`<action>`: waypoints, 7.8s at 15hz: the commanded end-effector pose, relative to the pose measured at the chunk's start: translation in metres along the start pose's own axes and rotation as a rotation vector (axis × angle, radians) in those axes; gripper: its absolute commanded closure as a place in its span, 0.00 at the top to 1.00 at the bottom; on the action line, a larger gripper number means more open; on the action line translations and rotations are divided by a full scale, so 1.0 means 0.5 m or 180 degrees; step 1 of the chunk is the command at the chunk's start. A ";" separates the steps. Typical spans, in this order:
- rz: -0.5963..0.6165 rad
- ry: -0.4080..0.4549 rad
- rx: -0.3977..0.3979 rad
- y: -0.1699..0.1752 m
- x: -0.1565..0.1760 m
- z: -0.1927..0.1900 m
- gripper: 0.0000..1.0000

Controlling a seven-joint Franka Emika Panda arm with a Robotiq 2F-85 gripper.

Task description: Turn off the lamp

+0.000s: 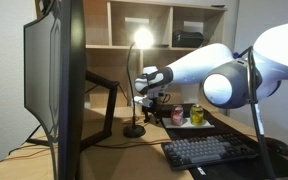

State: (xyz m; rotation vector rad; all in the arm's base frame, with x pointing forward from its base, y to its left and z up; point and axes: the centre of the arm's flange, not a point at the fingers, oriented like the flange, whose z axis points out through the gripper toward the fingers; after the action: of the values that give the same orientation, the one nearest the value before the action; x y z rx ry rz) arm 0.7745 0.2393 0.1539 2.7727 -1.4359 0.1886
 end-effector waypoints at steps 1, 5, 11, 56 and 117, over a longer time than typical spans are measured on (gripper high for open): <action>0.0151 -0.0342 -0.0270 -0.051 0.029 0.077 1.00; 0.0284 -0.0499 -0.0294 -0.020 0.027 0.091 1.00; 0.0417 -0.0423 -0.0444 0.044 0.000 0.119 1.00; 0.0268 -0.0455 -0.0107 0.084 -0.031 0.135 0.05; -0.0436 -0.0051 0.0203 0.103 0.018 0.054 1.00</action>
State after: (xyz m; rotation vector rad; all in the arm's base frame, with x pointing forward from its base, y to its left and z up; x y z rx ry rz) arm 0.7787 0.2216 0.1403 2.8871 -1.3145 0.1297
